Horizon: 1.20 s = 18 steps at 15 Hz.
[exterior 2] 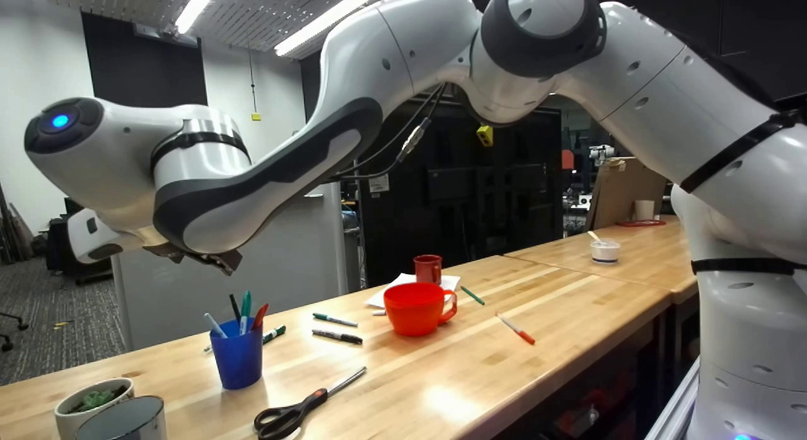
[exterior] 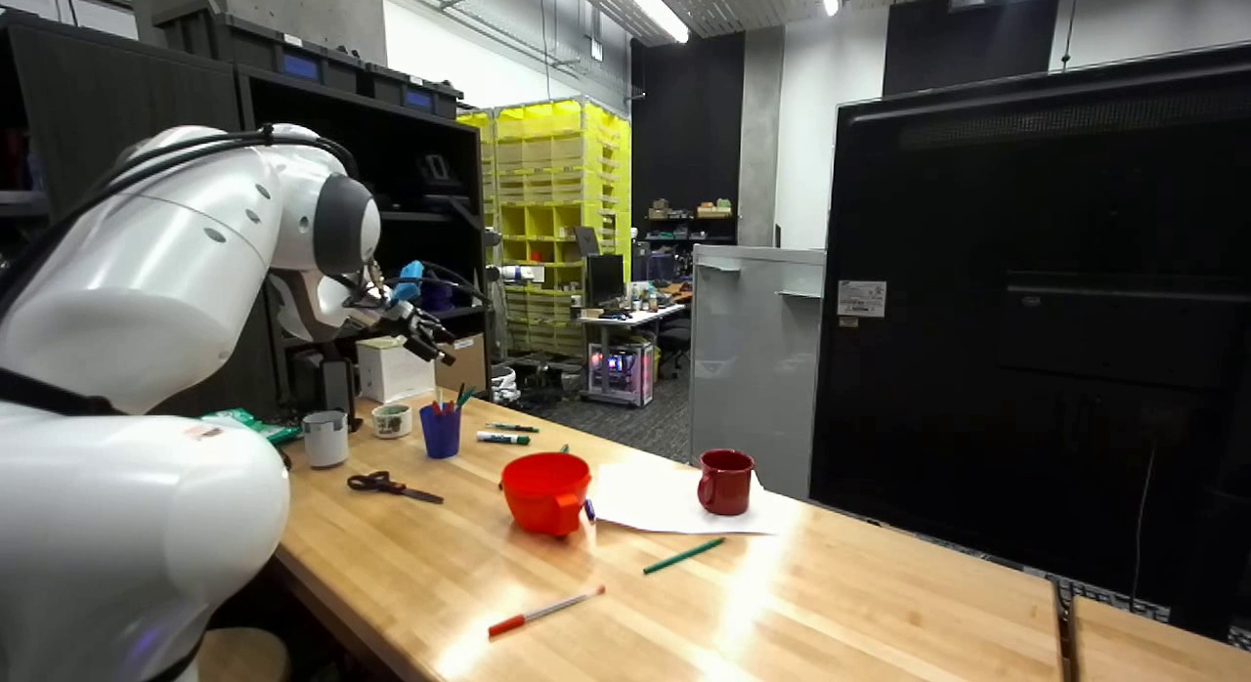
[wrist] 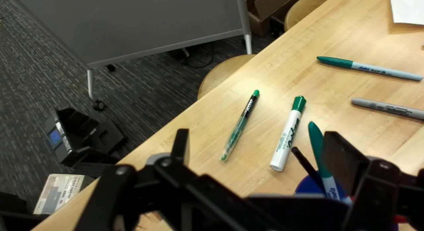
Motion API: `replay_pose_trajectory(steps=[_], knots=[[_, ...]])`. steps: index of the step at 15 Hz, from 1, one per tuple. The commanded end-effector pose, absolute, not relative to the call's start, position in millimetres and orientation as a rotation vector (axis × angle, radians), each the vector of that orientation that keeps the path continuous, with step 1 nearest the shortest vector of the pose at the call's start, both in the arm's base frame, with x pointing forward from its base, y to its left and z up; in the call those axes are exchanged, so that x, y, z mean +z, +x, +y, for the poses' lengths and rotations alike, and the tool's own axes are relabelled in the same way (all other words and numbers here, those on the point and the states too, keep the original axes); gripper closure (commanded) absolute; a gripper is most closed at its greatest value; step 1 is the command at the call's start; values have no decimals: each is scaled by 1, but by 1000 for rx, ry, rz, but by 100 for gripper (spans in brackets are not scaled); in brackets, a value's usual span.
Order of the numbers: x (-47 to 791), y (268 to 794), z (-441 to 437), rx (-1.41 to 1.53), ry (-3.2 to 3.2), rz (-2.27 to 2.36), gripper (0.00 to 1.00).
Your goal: Put the green marker in the blue cup.
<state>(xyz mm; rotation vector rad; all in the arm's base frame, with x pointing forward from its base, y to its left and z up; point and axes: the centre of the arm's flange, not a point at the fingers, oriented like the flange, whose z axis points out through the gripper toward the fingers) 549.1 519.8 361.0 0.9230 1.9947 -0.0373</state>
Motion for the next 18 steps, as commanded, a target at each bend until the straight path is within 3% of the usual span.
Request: replay_pose_trajectory(steps=[1,14,15,18], knots=[[387,548,493,116,999,1951,0],[406,559,343,118,1626,1847,0],[394,583,377,136,1598,1860,0],[399,580,352,104,1623,1837,0]])
